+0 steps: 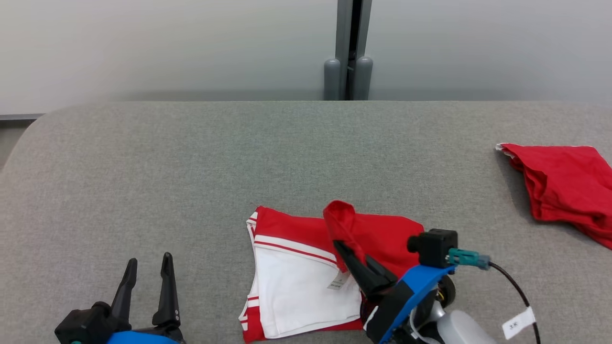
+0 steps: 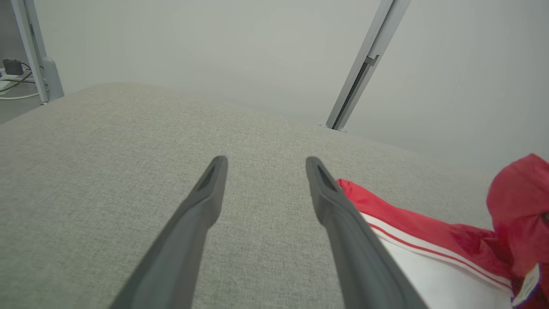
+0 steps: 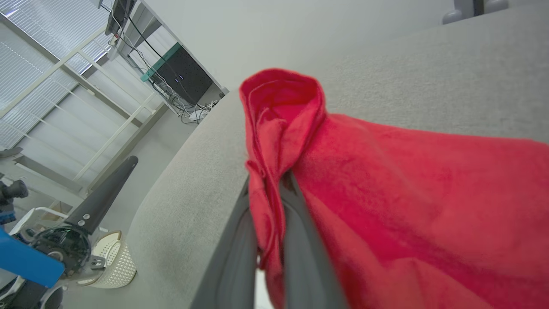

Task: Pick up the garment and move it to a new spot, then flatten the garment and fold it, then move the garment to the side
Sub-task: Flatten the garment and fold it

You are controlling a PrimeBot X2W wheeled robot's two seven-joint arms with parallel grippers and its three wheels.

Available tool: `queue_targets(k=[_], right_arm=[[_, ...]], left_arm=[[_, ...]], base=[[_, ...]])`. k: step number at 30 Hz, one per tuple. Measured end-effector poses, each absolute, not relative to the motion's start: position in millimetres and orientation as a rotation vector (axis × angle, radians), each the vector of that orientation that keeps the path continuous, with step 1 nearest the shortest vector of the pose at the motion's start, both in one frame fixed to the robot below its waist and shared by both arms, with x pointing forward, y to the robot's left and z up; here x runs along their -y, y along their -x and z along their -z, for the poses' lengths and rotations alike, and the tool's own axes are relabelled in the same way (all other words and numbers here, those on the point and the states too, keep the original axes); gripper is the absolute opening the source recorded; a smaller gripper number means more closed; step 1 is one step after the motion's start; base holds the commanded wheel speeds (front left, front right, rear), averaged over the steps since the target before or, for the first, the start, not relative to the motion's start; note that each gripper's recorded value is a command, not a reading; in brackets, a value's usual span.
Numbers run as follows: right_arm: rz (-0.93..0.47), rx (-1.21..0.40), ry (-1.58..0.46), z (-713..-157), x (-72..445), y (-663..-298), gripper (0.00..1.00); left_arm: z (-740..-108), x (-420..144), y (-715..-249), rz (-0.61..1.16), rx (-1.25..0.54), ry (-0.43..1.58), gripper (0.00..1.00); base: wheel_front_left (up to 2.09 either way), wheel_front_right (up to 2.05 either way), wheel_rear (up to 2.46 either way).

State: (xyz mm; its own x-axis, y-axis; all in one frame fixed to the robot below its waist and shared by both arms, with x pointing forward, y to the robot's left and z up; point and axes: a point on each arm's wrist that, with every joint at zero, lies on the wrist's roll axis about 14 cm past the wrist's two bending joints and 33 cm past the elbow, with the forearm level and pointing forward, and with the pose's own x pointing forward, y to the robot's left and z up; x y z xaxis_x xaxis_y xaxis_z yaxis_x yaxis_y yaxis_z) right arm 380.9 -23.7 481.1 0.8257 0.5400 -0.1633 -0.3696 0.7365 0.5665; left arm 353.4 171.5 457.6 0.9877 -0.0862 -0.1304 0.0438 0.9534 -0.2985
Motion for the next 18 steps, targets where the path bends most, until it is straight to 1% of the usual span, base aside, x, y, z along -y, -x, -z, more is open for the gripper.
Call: queue_targets(k=[3, 8, 15, 16, 17, 18], right_arm=[[-0.563, -0.352, -0.533, -476, 3, -382, 0.0], [-0.614, -0.388, -0.522, -466, -19, -387, 0.0], [-0.695, -0.468, -0.515, -454, -49, -384, 0.0], [-0.699, -0.476, -0.514, -452, -51, -383, 0.19], [-0.697, -0.48, -0.517, -450, -52, -384, 0.43], [-0.691, -0.489, -0.516, -448, -52, -386, 0.88]], left_arm=[[-457, -174, -350, 0.054, -0.142, 0.305, 1.0], [-457, -177, -347, 0.039, -0.14, 0.314, 1.0], [-455, -182, -343, 0.019, -0.141, 0.314, 1.0], [-455, -182, -343, 0.018, -0.139, 0.314, 1.0], [-455, -182, -342, 0.016, -0.139, 0.314, 1.0], [-455, -183, -342, 0.016, -0.139, 0.312, 1.0]], base=[[0.0, 0.0, 0.0], [0.0, 0.0, 0.0], [0.0, 0.0, 0.0], [0.0, 0.0, 0.0], [0.0, 0.0, 0.0], [0.0, 0.0, 0.0]])
